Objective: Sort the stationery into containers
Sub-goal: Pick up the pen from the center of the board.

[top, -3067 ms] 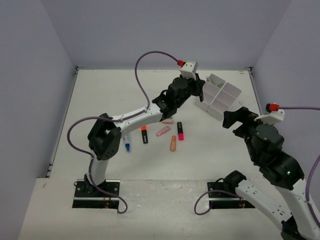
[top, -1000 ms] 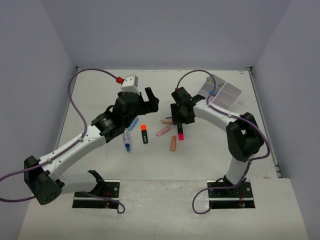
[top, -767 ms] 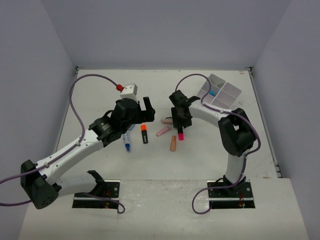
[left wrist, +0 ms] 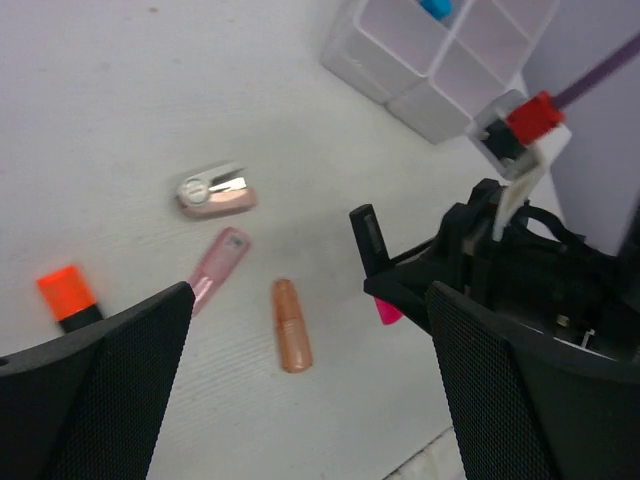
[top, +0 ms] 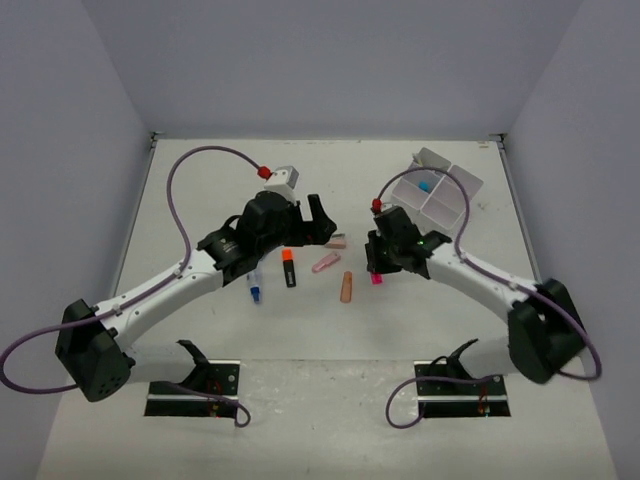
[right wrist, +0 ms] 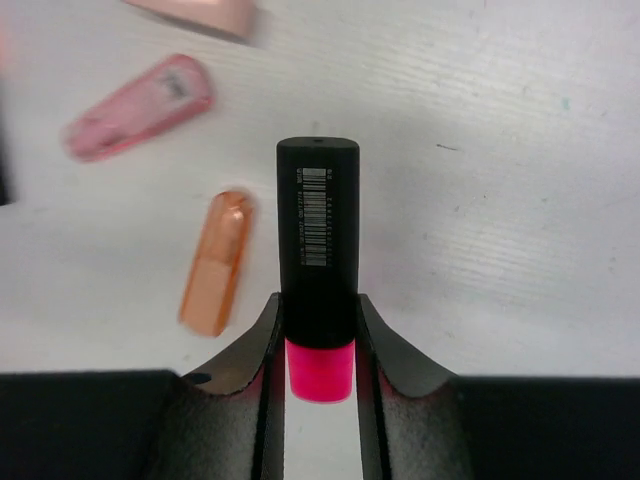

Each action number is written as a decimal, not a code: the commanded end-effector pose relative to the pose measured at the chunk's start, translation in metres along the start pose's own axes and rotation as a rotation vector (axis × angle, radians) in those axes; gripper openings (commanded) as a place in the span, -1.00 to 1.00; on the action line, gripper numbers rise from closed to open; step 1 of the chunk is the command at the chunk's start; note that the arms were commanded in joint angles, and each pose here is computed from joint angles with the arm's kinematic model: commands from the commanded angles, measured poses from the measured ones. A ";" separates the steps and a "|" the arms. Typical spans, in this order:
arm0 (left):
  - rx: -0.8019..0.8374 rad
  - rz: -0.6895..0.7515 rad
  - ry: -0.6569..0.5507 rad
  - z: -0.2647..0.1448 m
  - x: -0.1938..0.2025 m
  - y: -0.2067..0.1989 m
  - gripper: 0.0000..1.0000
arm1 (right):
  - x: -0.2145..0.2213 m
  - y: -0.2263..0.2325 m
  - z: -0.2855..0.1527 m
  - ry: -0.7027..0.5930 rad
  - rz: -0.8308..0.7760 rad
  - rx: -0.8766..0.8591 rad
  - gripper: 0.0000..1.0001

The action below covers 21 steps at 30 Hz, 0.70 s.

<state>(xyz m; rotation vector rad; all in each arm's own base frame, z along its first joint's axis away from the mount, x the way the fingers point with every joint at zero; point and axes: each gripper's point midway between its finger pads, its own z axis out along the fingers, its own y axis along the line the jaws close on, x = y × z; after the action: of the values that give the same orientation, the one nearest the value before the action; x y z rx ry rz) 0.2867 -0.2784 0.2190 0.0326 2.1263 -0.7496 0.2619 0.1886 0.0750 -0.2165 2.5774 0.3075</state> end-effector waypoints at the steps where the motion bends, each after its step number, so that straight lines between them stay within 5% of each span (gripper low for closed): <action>1: 0.505 -0.059 0.019 -0.013 -0.014 -0.102 1.00 | -0.052 0.044 -0.076 -0.399 -0.136 -0.302 -1.00; 9: 0.763 -0.071 0.028 -0.013 -0.017 -0.160 0.86 | -0.065 0.046 -0.151 -0.610 -0.162 -0.370 -1.00; 15: 0.751 -0.068 0.039 0.002 -0.018 -0.166 0.40 | -0.064 0.052 -0.165 -0.626 -0.190 -0.384 -1.00; 21: 0.689 -0.061 0.049 0.021 -0.017 -0.161 -0.38 | -0.062 0.050 -0.159 -0.613 -0.204 -0.345 -1.00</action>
<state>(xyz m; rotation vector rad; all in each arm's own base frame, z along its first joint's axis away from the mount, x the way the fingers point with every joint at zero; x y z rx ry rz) 0.2587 -0.4101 0.2813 0.3409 1.8828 -1.4911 0.2215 0.2045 0.2421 -0.4255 1.8889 0.6840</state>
